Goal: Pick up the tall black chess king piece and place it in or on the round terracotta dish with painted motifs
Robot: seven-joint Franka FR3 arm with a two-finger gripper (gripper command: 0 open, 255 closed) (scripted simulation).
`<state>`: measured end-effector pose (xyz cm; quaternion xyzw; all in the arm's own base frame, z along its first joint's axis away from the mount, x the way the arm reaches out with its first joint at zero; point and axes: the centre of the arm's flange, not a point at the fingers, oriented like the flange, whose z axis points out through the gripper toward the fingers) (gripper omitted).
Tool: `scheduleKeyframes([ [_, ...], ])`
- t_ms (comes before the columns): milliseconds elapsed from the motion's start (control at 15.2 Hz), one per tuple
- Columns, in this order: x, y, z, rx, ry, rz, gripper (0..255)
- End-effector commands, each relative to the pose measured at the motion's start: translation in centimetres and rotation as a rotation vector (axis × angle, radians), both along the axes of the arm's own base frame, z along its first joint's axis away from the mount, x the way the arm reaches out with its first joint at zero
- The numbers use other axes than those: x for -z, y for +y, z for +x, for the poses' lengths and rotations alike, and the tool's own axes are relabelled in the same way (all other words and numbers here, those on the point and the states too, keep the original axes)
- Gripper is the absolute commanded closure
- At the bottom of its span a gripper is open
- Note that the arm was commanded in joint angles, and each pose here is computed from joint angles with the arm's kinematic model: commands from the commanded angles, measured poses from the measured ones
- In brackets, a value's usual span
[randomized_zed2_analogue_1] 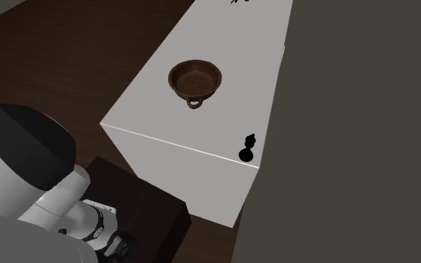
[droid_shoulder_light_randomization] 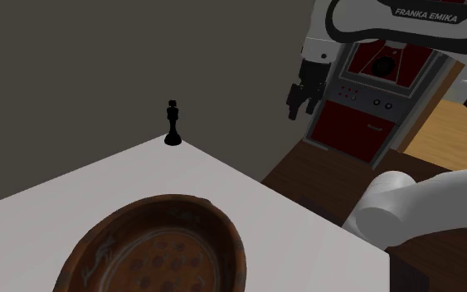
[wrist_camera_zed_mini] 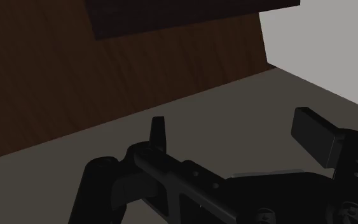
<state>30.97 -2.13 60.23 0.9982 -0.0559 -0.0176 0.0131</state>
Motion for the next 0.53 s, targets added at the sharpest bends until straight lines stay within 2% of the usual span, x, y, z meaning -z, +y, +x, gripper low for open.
scheduleKeyframes([
  [0,0.0,0.0,0.0,0.0,0.0,0.0,0],
  [462,-1.6,8.6,2.6,0.013,-0.01,0.003,0],
])
